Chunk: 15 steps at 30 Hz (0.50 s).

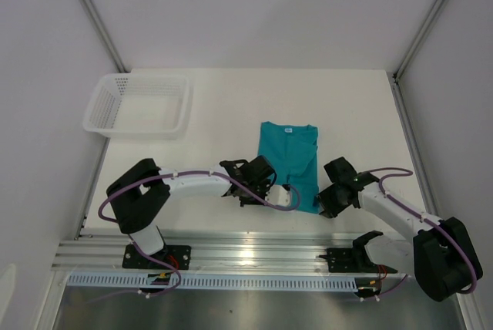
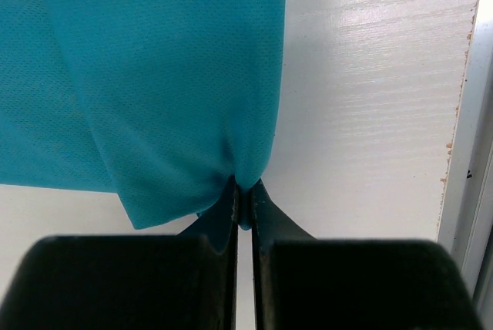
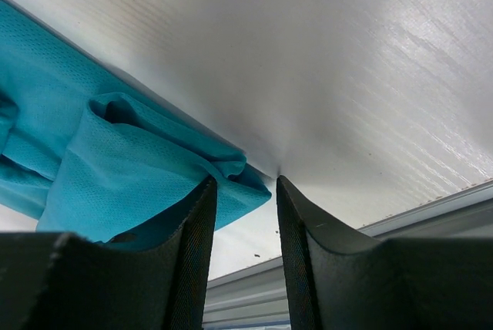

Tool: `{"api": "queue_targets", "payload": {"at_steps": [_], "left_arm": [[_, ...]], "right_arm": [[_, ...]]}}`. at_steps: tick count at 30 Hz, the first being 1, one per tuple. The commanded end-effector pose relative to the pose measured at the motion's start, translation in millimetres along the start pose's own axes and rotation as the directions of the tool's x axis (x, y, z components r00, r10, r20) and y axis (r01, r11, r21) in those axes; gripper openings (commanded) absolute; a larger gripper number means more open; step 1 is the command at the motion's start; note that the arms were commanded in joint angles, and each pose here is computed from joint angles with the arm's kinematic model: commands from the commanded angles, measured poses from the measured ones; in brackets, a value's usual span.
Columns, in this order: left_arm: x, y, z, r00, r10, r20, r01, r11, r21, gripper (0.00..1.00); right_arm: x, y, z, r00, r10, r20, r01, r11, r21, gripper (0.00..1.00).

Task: Roll the t-shirts
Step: Roll the tshirt

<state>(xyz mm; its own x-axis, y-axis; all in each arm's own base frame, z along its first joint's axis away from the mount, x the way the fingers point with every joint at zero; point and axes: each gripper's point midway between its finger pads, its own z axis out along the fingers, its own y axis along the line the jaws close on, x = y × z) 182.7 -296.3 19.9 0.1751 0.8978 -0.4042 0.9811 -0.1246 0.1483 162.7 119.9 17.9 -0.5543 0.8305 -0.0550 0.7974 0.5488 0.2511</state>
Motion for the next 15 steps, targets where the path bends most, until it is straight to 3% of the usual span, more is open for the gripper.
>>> {"api": "queue_targets", "payload": {"at_steps": [1, 6, 15], "left_arm": [[-7, 1, -1, 0.999, -0.036, 0.020, 0.036, 0.999, 0.030, 0.01], [-6, -2, -2, 0.999, -0.051, 0.013, 0.051, 0.998, 0.048, 0.01], [-4, -5, -16, 0.997, -0.083, 0.003, 0.082, 0.992, 0.091, 0.01]], "right_arm": [[-4, -7, 8, 0.999, 0.015, 0.035, -0.015, 1.000, 0.020, 0.40], [-1, -12, 17, 1.000, 0.016, 0.022, -0.016, 0.999, 0.037, 0.35], [-10, -1, -5, 0.996, -0.076, 0.056, 0.076, 0.997, 0.005, 0.00]]}}
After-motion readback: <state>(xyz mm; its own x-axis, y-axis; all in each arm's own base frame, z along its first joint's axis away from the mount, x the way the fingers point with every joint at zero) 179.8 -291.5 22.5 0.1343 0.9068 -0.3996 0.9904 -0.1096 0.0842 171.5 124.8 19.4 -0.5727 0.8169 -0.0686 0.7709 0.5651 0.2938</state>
